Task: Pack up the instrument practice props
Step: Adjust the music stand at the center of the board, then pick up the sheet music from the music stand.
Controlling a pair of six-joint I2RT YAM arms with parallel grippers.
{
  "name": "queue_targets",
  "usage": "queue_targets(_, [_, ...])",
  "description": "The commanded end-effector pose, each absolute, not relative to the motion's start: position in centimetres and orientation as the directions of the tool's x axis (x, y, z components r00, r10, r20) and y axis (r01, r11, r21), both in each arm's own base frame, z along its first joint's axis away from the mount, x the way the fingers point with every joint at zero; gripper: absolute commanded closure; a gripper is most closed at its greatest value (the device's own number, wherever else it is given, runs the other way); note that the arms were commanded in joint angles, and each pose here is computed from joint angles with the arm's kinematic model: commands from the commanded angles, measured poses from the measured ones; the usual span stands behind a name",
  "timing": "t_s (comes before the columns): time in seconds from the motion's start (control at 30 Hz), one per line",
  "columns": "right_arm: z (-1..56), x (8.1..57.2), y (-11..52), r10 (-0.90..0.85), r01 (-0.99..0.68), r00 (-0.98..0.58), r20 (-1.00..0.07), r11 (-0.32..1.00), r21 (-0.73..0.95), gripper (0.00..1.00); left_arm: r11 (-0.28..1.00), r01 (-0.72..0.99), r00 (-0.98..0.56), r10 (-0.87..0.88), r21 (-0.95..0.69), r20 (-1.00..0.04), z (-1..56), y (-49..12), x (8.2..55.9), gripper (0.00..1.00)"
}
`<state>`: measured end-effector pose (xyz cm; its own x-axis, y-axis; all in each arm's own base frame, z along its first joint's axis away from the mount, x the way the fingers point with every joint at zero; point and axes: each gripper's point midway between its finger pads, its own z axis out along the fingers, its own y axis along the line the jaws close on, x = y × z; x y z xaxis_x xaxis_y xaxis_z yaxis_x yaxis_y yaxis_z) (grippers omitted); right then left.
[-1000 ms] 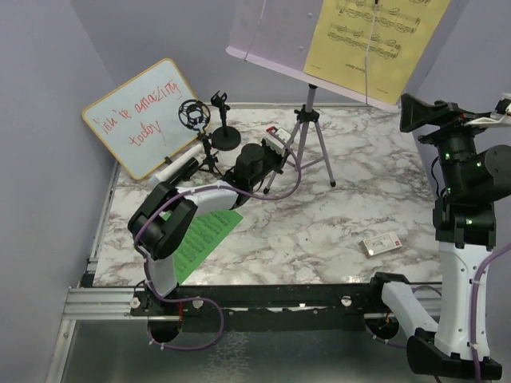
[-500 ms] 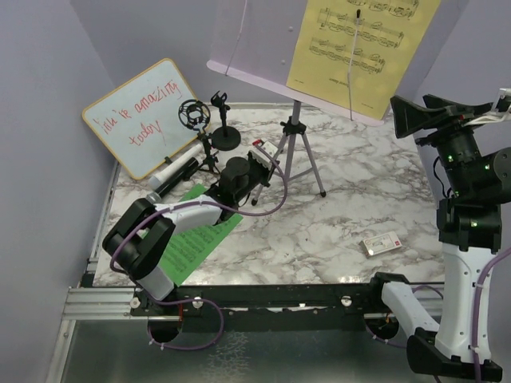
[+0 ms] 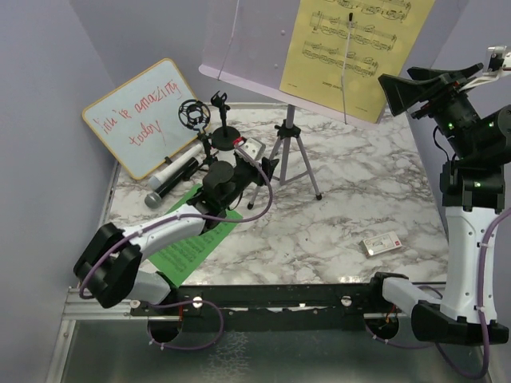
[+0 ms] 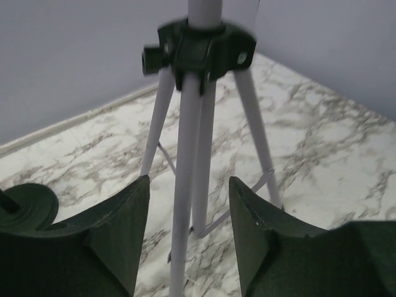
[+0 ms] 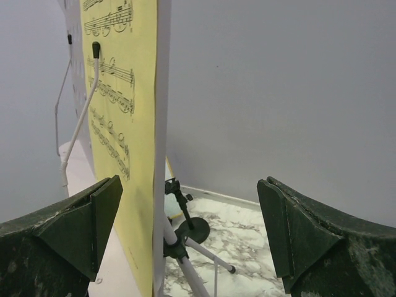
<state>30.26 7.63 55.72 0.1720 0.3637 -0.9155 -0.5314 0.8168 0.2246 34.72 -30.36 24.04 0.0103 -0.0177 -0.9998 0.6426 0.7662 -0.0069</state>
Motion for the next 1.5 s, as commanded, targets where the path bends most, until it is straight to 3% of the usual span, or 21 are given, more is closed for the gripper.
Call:
queue_targets(0.0, [56.3, 30.3, 8.5, 0.342, -0.558, 0.164, -0.925, 0.805, 0.199, 0.00, 0.756, 0.645, 0.022, -0.164, -0.111, -0.986, 29.8, -30.1, 32.3, 0.44])
queue_targets(0.27, [56.5, 31.5, 9.5, 0.308, -0.551, 0.165, -0.937, 0.817, 0.172, 0.00, 0.702, 0.651, -0.132, -0.268, -0.288, -0.954, 38.0, -30.7, 28.0, 0.37])
queue_targets(0.43, [56.2, 32.1, 10.0, 0.289, -0.540, 0.167, -0.943, 0.827, 0.158, 0.00, 0.592, 0.707, -0.174, -0.385, -0.387, -0.906, 44.5, -31.1, 25.1, 0.36])
queue_targets(0.77, [55.8, 32.8, 10.4, 0.265, -0.540, 0.169, -0.949, 0.831, 0.135, 0.00, 0.417, 0.810, -0.184, -0.485, -0.411, -0.855, 54.4, -34.3, 22.0, 0.36])
queue_targets(1.23, [55.5, 33.1, 11.0, 0.237, -0.564, 0.185, -0.954, 0.820, 0.095, 0.00, 0.473, 0.793, -0.077, -0.549, -0.385, -0.832, 59.7, -38.6, 25.4, 0.40])
queue_targets(1.47, [55.7, 33.2, 11.2, 0.231, -0.570, 0.197, -0.953, 0.818, 0.080, 0.00, 0.569, 0.726, 0.002, -0.564, -0.387, -0.826, 60.0, -39.3, 28.5, 0.43])
